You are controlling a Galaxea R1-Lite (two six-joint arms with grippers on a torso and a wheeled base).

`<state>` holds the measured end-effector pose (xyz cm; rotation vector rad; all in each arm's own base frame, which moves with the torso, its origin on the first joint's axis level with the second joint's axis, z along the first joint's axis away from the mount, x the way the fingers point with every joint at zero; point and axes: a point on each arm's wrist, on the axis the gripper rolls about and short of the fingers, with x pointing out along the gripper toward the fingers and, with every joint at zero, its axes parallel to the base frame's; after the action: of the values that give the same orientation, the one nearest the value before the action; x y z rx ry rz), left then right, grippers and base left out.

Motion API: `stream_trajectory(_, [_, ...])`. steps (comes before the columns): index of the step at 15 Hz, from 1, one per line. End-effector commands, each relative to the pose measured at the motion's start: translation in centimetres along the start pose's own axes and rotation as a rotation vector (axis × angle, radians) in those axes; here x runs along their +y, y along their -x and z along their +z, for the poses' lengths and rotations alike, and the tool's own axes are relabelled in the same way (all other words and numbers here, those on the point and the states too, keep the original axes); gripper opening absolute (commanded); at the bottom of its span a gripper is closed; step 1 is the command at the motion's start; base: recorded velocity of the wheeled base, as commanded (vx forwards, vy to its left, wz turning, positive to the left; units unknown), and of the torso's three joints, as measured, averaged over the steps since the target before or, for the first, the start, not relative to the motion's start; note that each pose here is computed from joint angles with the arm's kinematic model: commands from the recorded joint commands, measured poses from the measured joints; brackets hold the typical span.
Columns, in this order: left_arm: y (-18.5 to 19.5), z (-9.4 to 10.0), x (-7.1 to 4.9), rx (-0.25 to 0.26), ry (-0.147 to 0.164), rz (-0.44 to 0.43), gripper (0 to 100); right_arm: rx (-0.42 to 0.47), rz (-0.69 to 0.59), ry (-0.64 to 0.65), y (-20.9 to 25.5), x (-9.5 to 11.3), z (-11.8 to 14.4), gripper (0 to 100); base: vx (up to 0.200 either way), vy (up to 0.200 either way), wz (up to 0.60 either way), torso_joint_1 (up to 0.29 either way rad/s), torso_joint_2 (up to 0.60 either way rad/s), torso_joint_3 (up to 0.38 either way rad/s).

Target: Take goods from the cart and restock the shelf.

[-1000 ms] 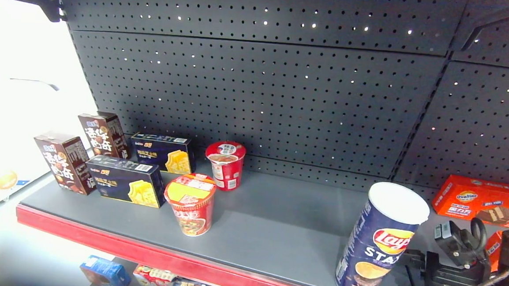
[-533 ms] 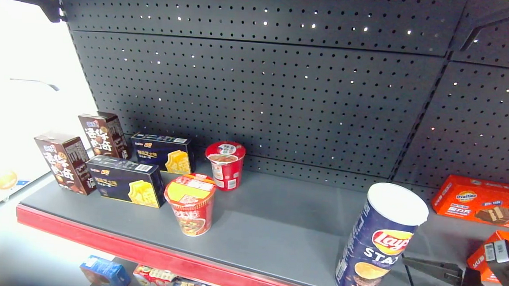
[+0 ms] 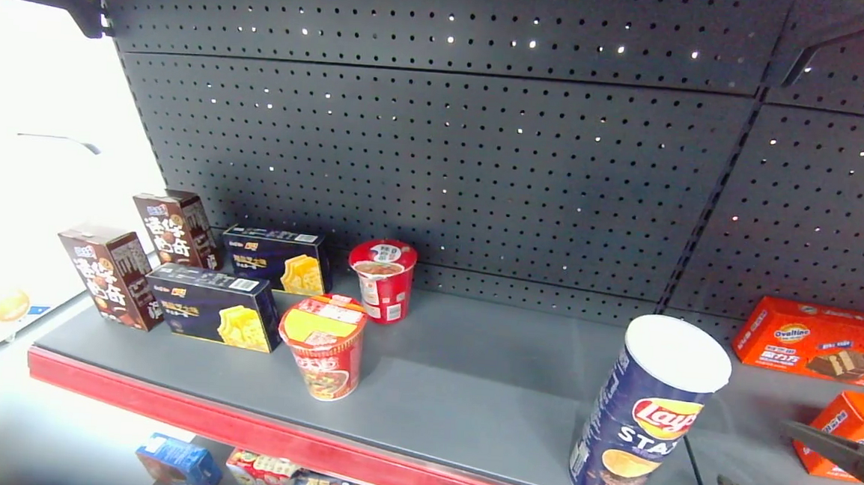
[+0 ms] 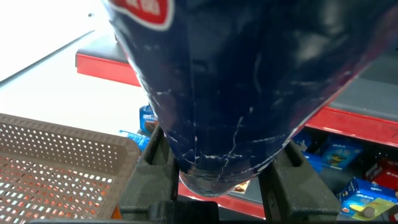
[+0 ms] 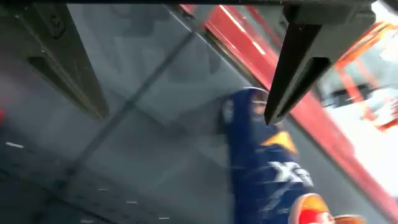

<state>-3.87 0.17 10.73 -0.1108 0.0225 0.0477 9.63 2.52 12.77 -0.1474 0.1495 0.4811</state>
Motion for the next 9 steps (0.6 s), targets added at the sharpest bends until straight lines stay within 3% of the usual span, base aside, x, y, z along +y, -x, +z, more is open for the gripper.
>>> stream_trajectory(1, [0.0,-0.1,0.0,0.004,0.002,0.003,0,-0.087,-0.159,0.02,3.7,0.7,0.1,100,0.0,0.0,0.0,0.0,0.0,0.0])
stream_trajectory(7, [-0.4,-0.7,0.1,0.013,-0.011,0.013,0,-0.174,-0.415,-0.008,7.6,1.4,-1.1,100,0.0,0.0,0.0,0.0,0.0,0.0])
stream_trajectory(9, [-0.6,-0.6,0.1,-0.027,-0.007,0.014,0,-0.167,-0.42,-0.009,8.4,1.9,-2.3,100,0.0,0.0,0.0,0.0,0.0,0.0])
